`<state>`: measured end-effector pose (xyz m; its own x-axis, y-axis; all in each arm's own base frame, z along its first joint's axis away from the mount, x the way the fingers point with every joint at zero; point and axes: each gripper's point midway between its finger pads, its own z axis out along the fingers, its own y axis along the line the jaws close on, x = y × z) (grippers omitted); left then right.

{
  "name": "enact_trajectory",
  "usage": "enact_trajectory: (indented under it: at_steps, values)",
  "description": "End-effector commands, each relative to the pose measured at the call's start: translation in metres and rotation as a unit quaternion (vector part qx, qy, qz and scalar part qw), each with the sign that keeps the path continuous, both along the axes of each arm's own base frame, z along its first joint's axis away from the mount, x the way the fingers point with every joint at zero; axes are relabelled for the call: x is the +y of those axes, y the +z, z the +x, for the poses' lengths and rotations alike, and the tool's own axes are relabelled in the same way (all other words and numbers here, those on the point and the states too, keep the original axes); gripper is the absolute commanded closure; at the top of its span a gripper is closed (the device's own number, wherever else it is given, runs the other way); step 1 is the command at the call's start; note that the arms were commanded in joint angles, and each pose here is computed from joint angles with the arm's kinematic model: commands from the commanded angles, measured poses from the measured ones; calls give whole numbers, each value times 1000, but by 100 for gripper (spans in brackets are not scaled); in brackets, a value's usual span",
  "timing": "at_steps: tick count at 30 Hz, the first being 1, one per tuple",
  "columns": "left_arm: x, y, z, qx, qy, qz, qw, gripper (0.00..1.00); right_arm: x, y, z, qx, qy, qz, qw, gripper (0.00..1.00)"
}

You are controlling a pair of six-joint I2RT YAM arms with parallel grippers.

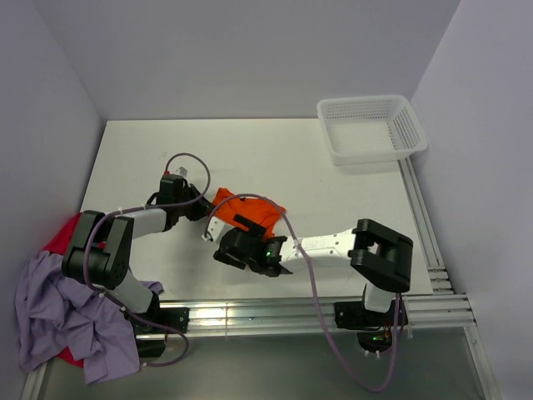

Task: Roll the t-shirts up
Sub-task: Roll the tshirt

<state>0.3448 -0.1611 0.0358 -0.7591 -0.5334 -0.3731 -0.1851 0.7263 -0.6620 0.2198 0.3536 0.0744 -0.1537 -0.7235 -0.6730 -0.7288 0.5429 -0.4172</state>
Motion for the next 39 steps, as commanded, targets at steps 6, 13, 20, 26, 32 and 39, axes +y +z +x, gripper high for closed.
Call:
enact_trajectory:
  at_steps: [6,13,20,26,32,39]
  values:
    - [-2,0,-2,6,-40,-15,999,97,18,-10,30,-93,8,-78,993,10]
    - [0,-2,0,10,-49,-17,999,96,22,-24,41,-98,-4,-101,990,21]
    - [1,-4,1,15,-51,-13,998,97,13,-35,53,-96,-26,-127,987,46]
    - [4,-1,1,14,-52,-9,999,96,8,-39,65,-76,-53,-131,987,99]
    - [7,7,3,5,-48,-12,999,89,24,-20,41,36,-11,-50,998,100]
    - [15,18,4,-13,-38,-11,999,68,24,-14,36,233,16,12,972,100]
